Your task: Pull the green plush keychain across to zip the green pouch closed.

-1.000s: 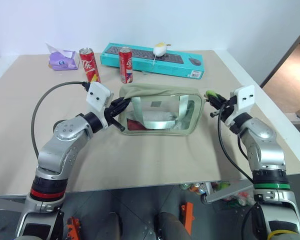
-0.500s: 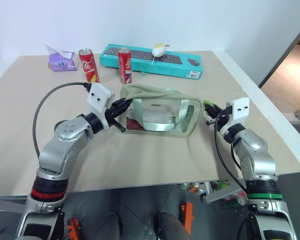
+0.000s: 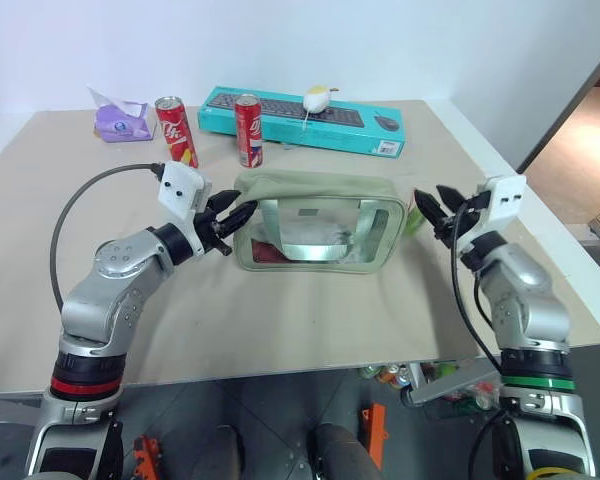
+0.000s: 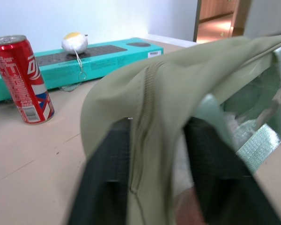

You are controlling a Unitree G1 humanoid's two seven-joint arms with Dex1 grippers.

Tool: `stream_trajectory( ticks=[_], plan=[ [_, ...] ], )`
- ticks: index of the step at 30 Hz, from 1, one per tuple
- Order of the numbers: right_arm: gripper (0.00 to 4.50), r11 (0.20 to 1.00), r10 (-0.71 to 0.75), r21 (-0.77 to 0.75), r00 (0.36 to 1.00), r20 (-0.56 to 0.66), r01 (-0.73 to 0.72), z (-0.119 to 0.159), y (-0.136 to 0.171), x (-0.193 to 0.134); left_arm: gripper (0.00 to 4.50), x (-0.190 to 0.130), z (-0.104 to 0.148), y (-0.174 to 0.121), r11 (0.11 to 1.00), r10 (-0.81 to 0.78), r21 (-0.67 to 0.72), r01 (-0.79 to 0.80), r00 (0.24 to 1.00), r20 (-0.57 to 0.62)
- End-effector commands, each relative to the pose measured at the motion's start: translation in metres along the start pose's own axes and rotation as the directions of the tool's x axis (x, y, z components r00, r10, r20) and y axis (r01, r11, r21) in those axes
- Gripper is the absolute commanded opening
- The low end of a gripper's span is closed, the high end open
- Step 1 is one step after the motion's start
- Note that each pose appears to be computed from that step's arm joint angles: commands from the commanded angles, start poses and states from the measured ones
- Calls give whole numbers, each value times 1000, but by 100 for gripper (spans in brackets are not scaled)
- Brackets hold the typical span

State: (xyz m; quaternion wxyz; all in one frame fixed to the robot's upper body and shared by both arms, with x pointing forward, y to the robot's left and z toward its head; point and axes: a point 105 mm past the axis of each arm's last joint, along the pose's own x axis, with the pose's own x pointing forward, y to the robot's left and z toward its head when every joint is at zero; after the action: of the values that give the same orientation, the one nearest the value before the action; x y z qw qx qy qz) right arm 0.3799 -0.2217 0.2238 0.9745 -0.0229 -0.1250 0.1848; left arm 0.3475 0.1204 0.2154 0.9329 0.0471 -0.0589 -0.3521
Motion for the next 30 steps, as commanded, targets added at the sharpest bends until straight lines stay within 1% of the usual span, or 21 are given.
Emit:
stream_trajectory(
  ticks=[1, 2, 3, 4, 7, 10, 12, 14, 16, 18, 20, 23, 24, 26, 29, 30],
  plan=[
    [380, 998, 51, -53, 994, 95, -46, 42, 0, -3, 345, 0, 18, 7, 999, -12, 51, 9, 999, 50],
    [401, 997, 49, -58, 994, 96, -43, 45, -2, -5, 364, 0, 17, 7, 998, -14, 55, 11, 999, 48],
    [449, 997, 47, -60, 994, 96, -41, 47, -3, -6, 413, 0, 18, 8, 998, -17, 61, 14, 999, 47],
    [450, 997, 45, -67, 994, 101, -38, 50, -5, -7, 448, 0, 18, 9, 998, -18, 67, 14, 999, 49],
    [450, 997, 50, -60, 990, 129, -43, 64, -8, -14, 448, -2, 28, 18, 997, 4, 78, -11, 996, 89],
    [450, 994, 94, -67, 984, 151, -85, 81, -3, -25, 448, -15, 50, 33, 997, 26, 66, -38, 986, 164],
    [450, 988, 152, -57, 976, 154, -145, 91, 6, -32, 448, -28, 63, 43, 998, 41, 45, -51, 978, 204],
    [450, 970, 243, -51, 963, 119, -238, 95, 23, -41, 448, -43, 66, 52, 997, 59, 39, -68, 976, 210],
    [450, 947, 321, -43, 945, 66, -319, 92, 40, -49, 448, -57, 59, 58, 995, 89, 24, -95, 979, 185],
    [450, 919, 394, -20, 919, 3, -394, 81, 58, -58, 448, -67, 46, 54, 995, 88, 35, -94, 985, 147],
    [450, 897, 441, 7, 896, -45, -441, 69, 71, -66, 448, -68, 40, 45, 997, 70, 21, -74, 989, 133],
    [450, 883, 469, 20, 879, -90, -469, 56, 79, -70, 448, -63, 33, 32, 998, 57, 2, -57, 990, 126],
    [450, 869, 494, 32, 863, -109, -493, 51, 84, -73, 448, -63, 24, 26, 999, 51, -14, -50, 993, 107],
    [450, 841, 540, 41, 829, -149, -540, 41, 95, -78, 448, -68, 0, 9, 1000, 16, 2, -16, 999, 29],
    [450, 806, 590, 88, 785, -190, -585, 29, 106, -87, 448, -76, -21, -7, 1000, -2, 0, 2, 999, -33],
    [450, 794, 605, 92, 769, -203, -601, 21, 111, -90, 448, -76, -31, -13, 999, -4, 45, 8, 996, -87]
  ],
)
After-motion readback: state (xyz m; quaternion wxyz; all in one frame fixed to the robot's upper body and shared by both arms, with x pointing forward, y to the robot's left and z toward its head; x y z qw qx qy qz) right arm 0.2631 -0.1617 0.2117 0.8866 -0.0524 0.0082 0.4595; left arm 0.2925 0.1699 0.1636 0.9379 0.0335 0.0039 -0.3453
